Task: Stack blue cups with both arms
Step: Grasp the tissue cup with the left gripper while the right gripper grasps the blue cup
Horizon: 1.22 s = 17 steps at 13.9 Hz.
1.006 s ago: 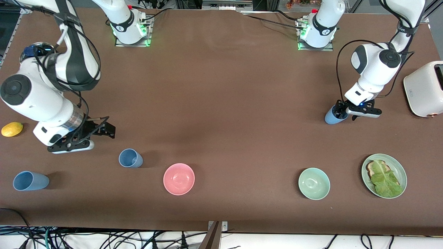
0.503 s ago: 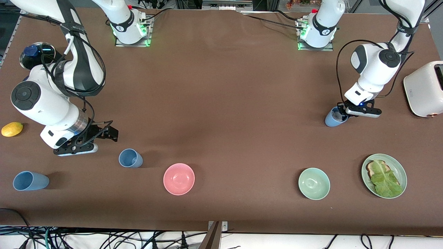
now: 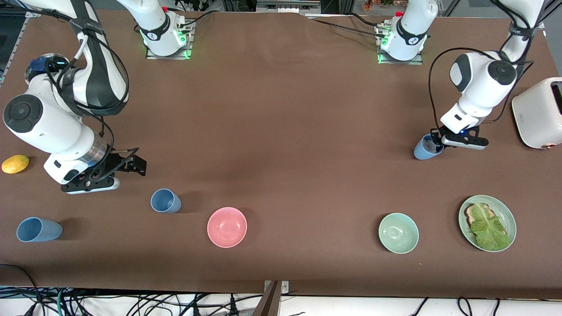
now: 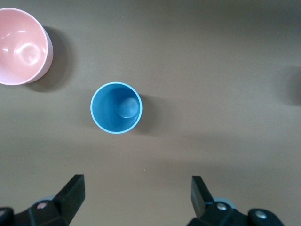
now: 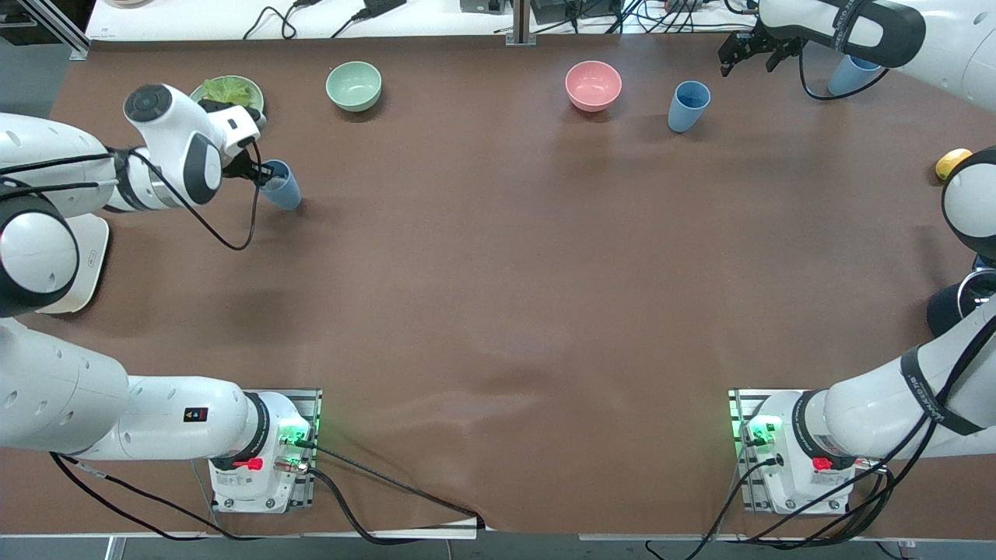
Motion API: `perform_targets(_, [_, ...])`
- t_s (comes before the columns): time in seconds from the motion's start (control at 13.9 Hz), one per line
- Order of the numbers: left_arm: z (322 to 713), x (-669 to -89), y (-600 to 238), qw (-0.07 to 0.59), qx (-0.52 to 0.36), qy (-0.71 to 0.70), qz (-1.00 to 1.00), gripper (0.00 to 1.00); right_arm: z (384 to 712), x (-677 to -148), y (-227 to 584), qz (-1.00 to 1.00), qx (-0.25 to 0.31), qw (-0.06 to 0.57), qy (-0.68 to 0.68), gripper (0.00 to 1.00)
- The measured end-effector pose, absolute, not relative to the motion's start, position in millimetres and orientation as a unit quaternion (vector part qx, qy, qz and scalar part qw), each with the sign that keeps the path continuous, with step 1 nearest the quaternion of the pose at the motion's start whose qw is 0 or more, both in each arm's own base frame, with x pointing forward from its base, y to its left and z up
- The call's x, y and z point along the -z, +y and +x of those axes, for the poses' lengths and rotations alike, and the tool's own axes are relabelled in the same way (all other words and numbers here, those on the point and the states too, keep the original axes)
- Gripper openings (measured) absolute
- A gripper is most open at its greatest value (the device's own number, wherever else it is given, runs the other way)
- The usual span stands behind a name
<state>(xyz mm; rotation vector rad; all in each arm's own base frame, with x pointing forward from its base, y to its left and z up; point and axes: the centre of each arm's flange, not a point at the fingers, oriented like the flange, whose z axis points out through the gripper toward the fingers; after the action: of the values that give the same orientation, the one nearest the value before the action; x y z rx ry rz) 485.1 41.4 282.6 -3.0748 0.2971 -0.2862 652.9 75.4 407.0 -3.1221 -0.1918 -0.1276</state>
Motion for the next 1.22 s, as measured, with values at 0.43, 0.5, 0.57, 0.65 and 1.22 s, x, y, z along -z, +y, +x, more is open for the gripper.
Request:
perform_targets(0.43, [529.0, -389.3, -25.6, 0.003, 0.024, 0.075, -0.997, 0.07, 664.5, -364.5, 65.9, -0.997, 0.041, 0.004, -0.061, 1.00])
perform_targets(0.5, [533.3, -404.1, -44.3, 0.002, 0.019, 0.066, -0.998, 0.07, 666.5, -354.5, 66.0, -0.997, 0.040, 0.004, -0.061, 1.00])
perform_targets(0.57, [535.5, -415.6, -61.6, 0.002, 0.016, 0.057, -0.998, 0.07, 668.7, -346.1, 66.2, -0.997, 0.043, 0.005, -0.061, 1.00])
perform_targets(0.65, [536.3, -424.5, -77.3, 0.002, 0.014, 0.049, -0.999, 0.07, 670.9, -339.4, 66.4, -0.997, 0.047, 0.005, -0.061, 0.99])
perform_targets(1.22, [529.5, -457.8, -196.6, -0.007, 0.010, -0.056, -0.998, 0.07, 689.1, -303.2, 68.7, -0.995, 0.083, 0.009, -0.061, 0.99])
